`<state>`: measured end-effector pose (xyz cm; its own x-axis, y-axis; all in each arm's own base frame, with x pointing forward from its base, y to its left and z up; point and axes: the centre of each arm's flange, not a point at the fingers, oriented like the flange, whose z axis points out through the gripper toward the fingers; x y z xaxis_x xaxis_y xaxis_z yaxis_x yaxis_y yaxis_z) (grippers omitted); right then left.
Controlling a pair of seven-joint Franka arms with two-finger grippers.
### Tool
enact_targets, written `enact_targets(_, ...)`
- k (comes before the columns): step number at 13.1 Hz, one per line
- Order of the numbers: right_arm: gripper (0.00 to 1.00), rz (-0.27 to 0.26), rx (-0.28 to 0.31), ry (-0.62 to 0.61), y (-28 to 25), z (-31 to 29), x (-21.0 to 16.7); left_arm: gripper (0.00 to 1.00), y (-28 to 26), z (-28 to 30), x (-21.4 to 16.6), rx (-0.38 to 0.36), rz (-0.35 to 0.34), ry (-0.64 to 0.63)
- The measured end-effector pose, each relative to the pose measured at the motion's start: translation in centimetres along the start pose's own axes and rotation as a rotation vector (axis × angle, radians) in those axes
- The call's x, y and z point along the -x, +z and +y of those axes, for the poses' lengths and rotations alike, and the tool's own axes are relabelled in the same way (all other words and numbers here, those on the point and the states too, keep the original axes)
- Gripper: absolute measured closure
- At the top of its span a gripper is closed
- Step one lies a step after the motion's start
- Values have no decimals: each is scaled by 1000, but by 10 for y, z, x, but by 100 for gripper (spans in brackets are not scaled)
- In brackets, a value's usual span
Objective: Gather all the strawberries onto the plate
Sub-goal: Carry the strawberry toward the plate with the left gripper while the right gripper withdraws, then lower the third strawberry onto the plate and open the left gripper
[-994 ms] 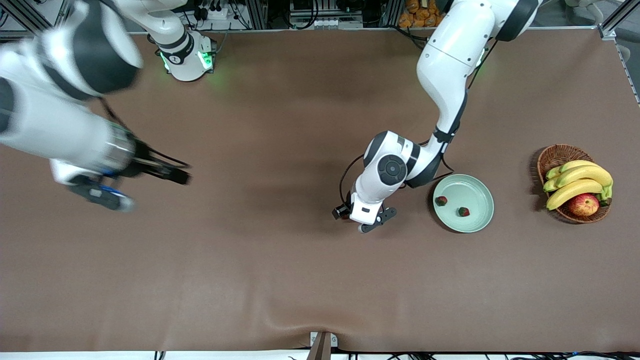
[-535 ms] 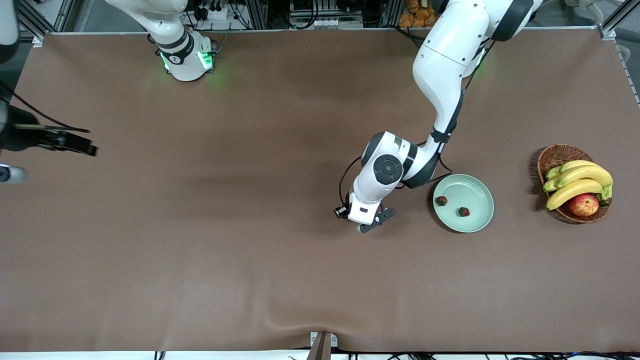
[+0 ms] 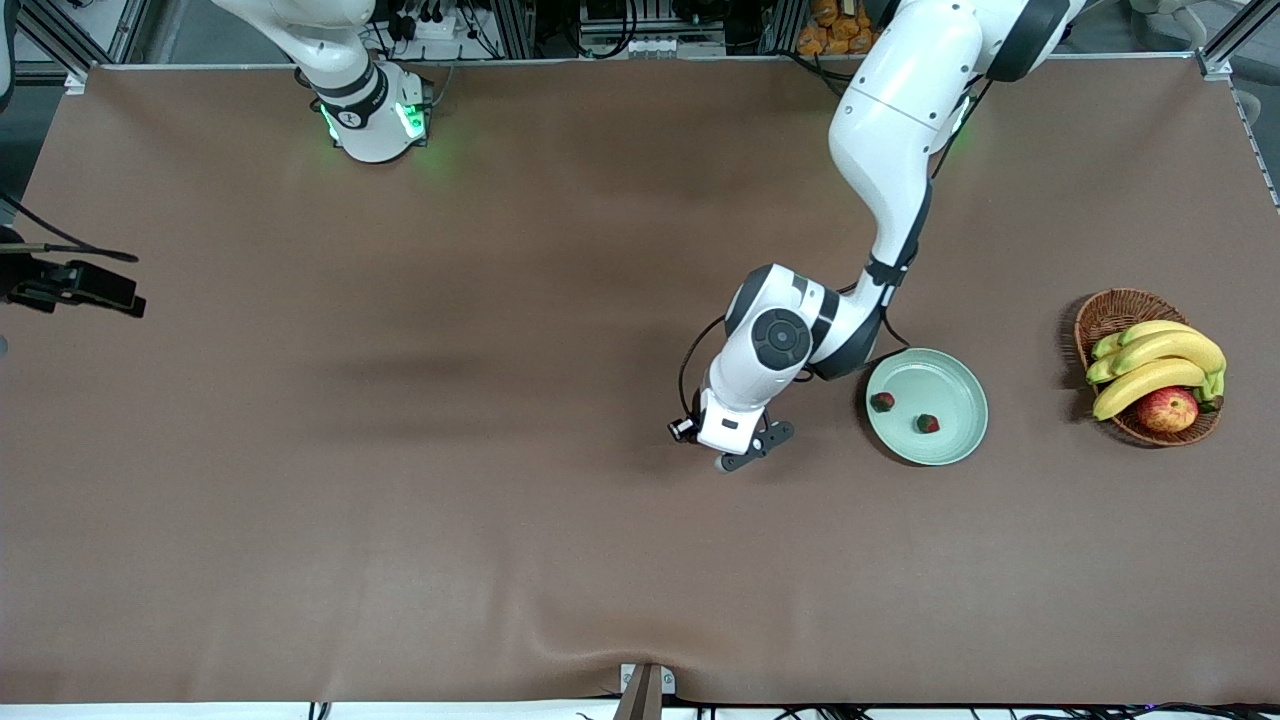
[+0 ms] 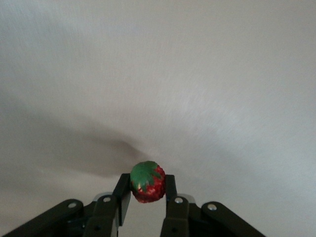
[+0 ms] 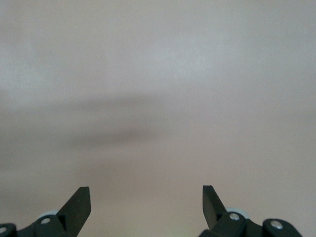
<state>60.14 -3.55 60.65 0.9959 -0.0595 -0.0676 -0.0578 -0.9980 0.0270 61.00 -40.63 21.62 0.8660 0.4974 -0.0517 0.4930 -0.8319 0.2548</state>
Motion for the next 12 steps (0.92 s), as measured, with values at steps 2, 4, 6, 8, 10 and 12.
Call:
enact_targets(2, 0, 3, 0, 0, 1, 0, 0, 67, -34, -10, -25, -32, -27, 1)
enact_targets(4, 0, -1, 2, 1, 2, 0, 2, 67, -67, -34, -57, -85, -73, 43)
enact_targets(6, 0, -11, 4, 0, 8, -1, 3, 67, -89, -80, -98, -136, -125, 83)
enact_targets(8, 0, -24, 13, 1, 17, -3, 3, 67, -94, -133, -134, -193, -143, 132)
enact_targets(10, 0, -27, 18, -1, 20, -5, 3, 67, -87, -180, -156, -287, -136, 199)
enact_targets(12, 0, -25, 19, -2, 18, -6, 5, 67, -83, -213, -172, -336, -140, 217)
